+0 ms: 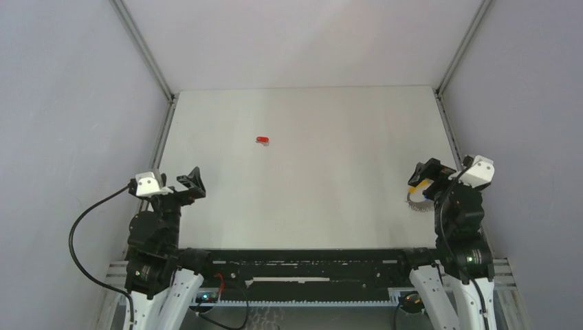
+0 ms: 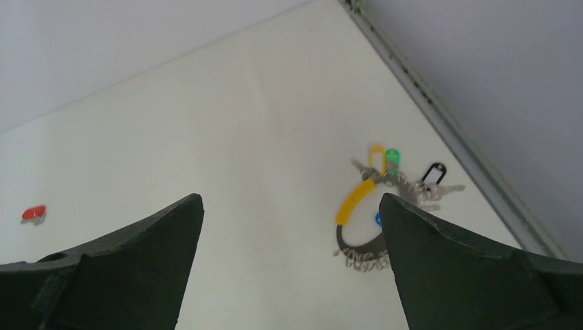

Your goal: Put the keys on the keyring

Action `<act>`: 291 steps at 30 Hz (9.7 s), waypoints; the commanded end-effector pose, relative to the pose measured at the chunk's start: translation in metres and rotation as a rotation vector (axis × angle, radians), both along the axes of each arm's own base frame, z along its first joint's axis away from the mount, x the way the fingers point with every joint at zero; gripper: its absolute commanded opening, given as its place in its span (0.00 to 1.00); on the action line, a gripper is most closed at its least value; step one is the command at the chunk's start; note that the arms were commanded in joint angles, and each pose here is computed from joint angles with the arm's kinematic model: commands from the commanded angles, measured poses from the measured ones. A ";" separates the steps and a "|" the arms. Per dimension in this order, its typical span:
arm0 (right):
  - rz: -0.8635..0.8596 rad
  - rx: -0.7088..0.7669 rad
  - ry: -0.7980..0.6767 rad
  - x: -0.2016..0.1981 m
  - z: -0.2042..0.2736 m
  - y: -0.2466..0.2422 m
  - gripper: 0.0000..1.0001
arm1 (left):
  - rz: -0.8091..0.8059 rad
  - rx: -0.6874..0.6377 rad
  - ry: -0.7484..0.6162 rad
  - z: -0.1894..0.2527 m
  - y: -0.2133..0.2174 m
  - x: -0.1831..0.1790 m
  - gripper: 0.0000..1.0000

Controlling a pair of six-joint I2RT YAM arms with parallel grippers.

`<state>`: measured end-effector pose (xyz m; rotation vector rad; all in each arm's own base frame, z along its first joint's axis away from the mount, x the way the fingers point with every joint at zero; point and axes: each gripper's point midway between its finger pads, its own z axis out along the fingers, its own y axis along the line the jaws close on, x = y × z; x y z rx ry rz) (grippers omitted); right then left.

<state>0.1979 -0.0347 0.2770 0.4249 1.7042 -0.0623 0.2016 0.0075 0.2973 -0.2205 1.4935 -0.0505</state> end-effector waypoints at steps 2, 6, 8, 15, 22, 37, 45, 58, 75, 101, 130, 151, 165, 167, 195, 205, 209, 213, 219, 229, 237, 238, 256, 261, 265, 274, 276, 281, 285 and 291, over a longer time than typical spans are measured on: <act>-0.005 0.140 0.116 0.012 -0.023 0.013 1.00 | -0.040 -0.002 -0.034 0.005 -0.007 -0.001 1.00; -0.103 0.198 0.243 0.020 -0.055 0.005 1.00 | -0.051 0.001 -0.041 0.005 -0.009 -0.002 1.00; -0.169 0.245 0.287 0.022 -0.074 -0.006 1.00 | -0.057 0.001 -0.040 0.005 -0.010 -0.003 1.00; -0.379 0.484 0.341 0.011 -0.138 -0.051 1.00 | -0.076 0.005 -0.048 0.006 -0.013 -0.005 1.00; -0.605 0.581 0.377 0.006 -0.171 -0.083 0.98 | -0.084 0.007 -0.044 0.004 -0.014 -0.005 1.00; -0.659 0.653 0.611 0.030 -0.247 -0.110 0.89 | -0.060 0.024 0.008 -0.005 -0.013 0.003 1.00; -0.597 0.604 0.722 0.046 -0.261 -0.100 0.84 | -0.047 0.034 0.033 -0.010 -0.011 0.008 1.00; -0.524 0.522 0.864 0.047 -0.276 -0.085 0.63 | -0.052 0.033 0.028 -0.009 -0.012 0.007 1.00; -0.036 0.272 0.941 0.113 -0.245 0.024 0.35 | -0.088 0.040 0.039 -0.012 -0.019 0.009 1.00; 0.098 0.108 0.812 0.128 -0.197 0.048 0.39 | -0.218 0.062 0.147 -0.029 -0.045 0.018 1.00; 0.067 0.125 0.918 0.130 -0.250 0.016 0.33 | -0.230 0.065 0.142 -0.029 -0.047 0.017 1.00; 0.047 0.045 0.869 0.145 -0.236 0.011 0.22 | -0.235 0.067 0.141 -0.029 -0.047 0.017 1.00; 0.032 -0.059 0.876 0.151 -0.227 0.009 0.25 | -0.237 0.067 0.141 -0.029 -0.048 0.017 1.00; 0.033 -0.063 0.878 0.151 -0.228 0.008 0.25 | -0.238 0.068 0.141 -0.029 -0.048 0.017 1.00; 0.267 -0.136 0.833 0.145 -0.202 0.092 0.00 | -0.398 0.057 0.200 -0.037 -0.079 0.019 1.00; 0.668 -0.247 0.728 0.108 -0.178 0.227 0.00 | -0.629 -0.070 0.333 -0.055 -0.131 0.013 1.00; 0.814 -0.308 0.683 0.090 -0.168 0.267 0.00 | -0.660 -0.115 0.386 -0.071 -0.149 0.009 1.00; 0.930 -0.320 0.633 0.073 -0.153 0.290 0.00 | -0.699 -0.136 0.393 -0.084 -0.172 0.005 1.00; 0.993 -0.289 0.587 0.064 -0.134 0.297 0.00 | -0.744 -0.104 0.338 -0.104 -0.206 0.017 1.00; 1.054 -0.279 0.621 0.054 -0.141 0.302 0.00 | -0.872 0.108 0.199 -0.129 -0.262 0.043 1.00; 1.093 -0.269 0.641 0.048 -0.144 0.310 0.00 | -1.041 0.158 0.171 -0.157 -0.300 0.042 0.95; 1.096 -0.272 0.642 0.047 -0.144 0.309 0.00 | -1.063 0.160 0.167 -0.158 -0.304 0.041 0.94; 1.132 -0.303 0.609 0.039 -0.130 0.307 0.00 | -1.229 0.161 0.161 -0.176 -0.334 0.031 0.86; 1.152 -0.315 0.599 0.037 -0.126 0.306 0.00 | -1.225 0.161 0.180 -0.185 -0.332 0.029 0.81; 1.165 -0.308 0.597 0.036 -0.124 0.307 0.00 | -1.239 0.166 0.180 -0.185 -0.336 0.031 0.74; 1.165 -0.293 0.617 0.034 -0.124 0.306 0.00 | -1.264 0.184 0.186 -0.191 -0.341 0.031 0.54; 1.165 -0.290 0.618 0.034 -0.124 0.306 0.00 | -1.271 0.188 0.183 -0.191 -0.342 0.030 0.42; 1.154 -0.275 0.629 0.033 -0.122 0.305 0.06 | -1.278 0.194 0.179 -0.190 -0.341 0.029 0.27; 1.135 -0.253 0.637 0.033 -0.116 0.301 0.20 | -1.275 0.197 0.173 -0.189 -0.340 0.029 0.24; 1.093 -0.181 0.622 0.034 -0.098 0.290 0.29 | -1.270 0.201 0.167 -0.188 -0.340 0.030 0.24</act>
